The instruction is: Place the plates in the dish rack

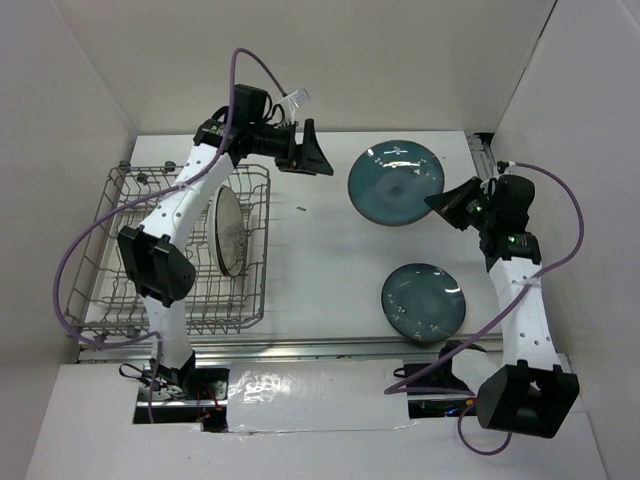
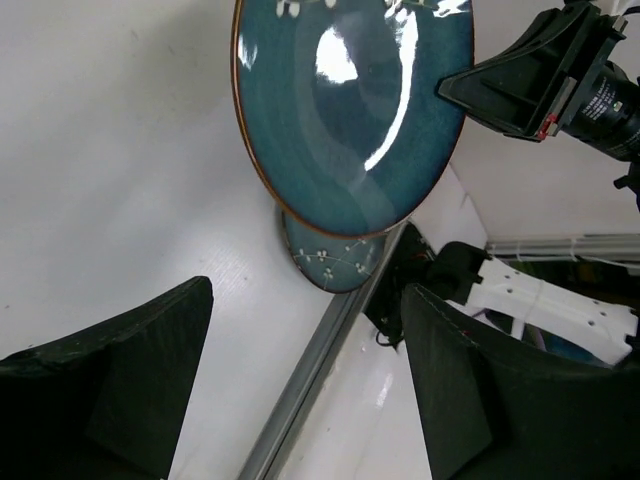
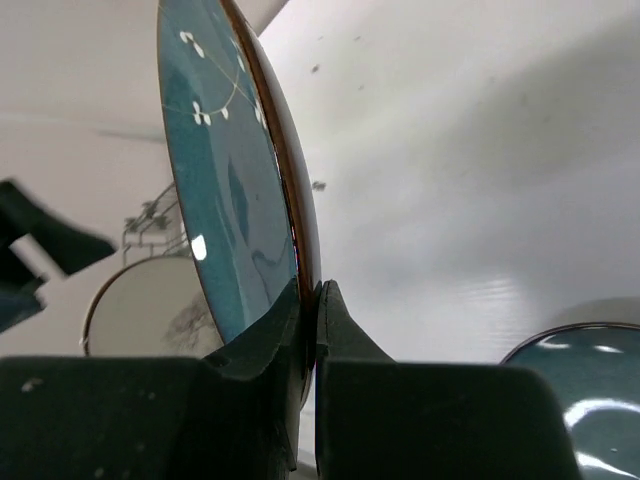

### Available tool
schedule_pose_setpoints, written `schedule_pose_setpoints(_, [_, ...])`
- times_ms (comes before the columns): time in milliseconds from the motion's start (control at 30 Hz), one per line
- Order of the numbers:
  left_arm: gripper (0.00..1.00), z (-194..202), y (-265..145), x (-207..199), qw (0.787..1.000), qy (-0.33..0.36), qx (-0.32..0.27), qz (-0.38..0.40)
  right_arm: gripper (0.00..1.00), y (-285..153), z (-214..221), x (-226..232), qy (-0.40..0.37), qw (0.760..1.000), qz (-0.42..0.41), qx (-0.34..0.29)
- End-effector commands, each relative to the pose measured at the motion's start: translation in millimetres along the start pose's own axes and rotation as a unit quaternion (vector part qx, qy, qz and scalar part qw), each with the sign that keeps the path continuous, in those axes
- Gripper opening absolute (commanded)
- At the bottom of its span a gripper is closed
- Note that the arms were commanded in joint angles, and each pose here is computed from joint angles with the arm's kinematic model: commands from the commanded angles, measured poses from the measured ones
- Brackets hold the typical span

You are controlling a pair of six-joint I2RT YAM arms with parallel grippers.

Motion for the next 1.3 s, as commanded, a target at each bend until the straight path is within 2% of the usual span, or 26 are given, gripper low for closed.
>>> schedule_pose_setpoints(0, [0.88, -1.8, 0.4, -15.4, 0.996, 0.008, 0.042, 0.082, 0.00, -34.1, -29.9, 62.6, -0.056, 0.989, -0.126, -0.052])
schedule_pose_setpoints(233, [0.89, -1.6, 2.5, -7.4, 0.987, -0.017, 0.077, 0.139, 0.00, -46.7, -30.9, 86.7, -0.072, 0.980, -0.181, -0.046])
schedule_pose_setpoints(700, [0.85, -6.9, 12.9, 4.5, 0.990, -0.041, 0.070, 0.112, 0.00, -52.9, -22.5, 130.0, -0.096, 0.963, -0.250, -0.028])
schedule_pose_setpoints(900, [0.79, -6.6, 12.9, 4.0, 0.990, -0.044, 0.069, 0.115, 0.00, -53.3, -21.3, 138.6, -0.102, 0.960, -0.258, -0.024])
schedule_pose_setpoints(1000, [0.73, -4.2, 11.1, 2.0, 0.990, -0.042, 0.067, 0.116, 0.00, -51.7, -19.8, 138.8, -0.101, 0.961, -0.257, -0.022])
schedule_pose_setpoints(1033, [0.64, -4.1, 10.0, 1.8, 0.990, -0.041, 0.065, 0.117, 0.00, -51.8, -19.6, 139.0, -0.102, 0.961, -0.257, -0.023])
schedule_pose_setpoints(1100, [0.54, -3.7, 9.1, 1.1, 0.990, -0.039, 0.063, 0.116, 0.00, -51.4, -19.0, 139.0, -0.102, 0.961, -0.256, -0.022])
schedule_pose_setpoints(1133, [0.45, -3.5, 7.8, 0.7, 0.990, -0.039, 0.063, 0.117, 0.00, -51.3, -18.5, 138.8, -0.102, 0.961, -0.255, -0.021])
schedule_pose_setpoints(1267, [0.39, -4.3, 6.0, -2.2, 0.990, -0.035, 0.061, 0.120, 0.00, -47.1, -15.3, 135.9, -0.100, 0.963, -0.249, -0.015])
Point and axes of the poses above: each gripper's point midway between its finger pads, its own y axis out along the fingers, its own x axis along the line the jaws close on, z = x × y, the point moved 7 cm from there along -y, back along the fingers, and after that the axes turned 13 degrees about -y, right-handed, at the moved point
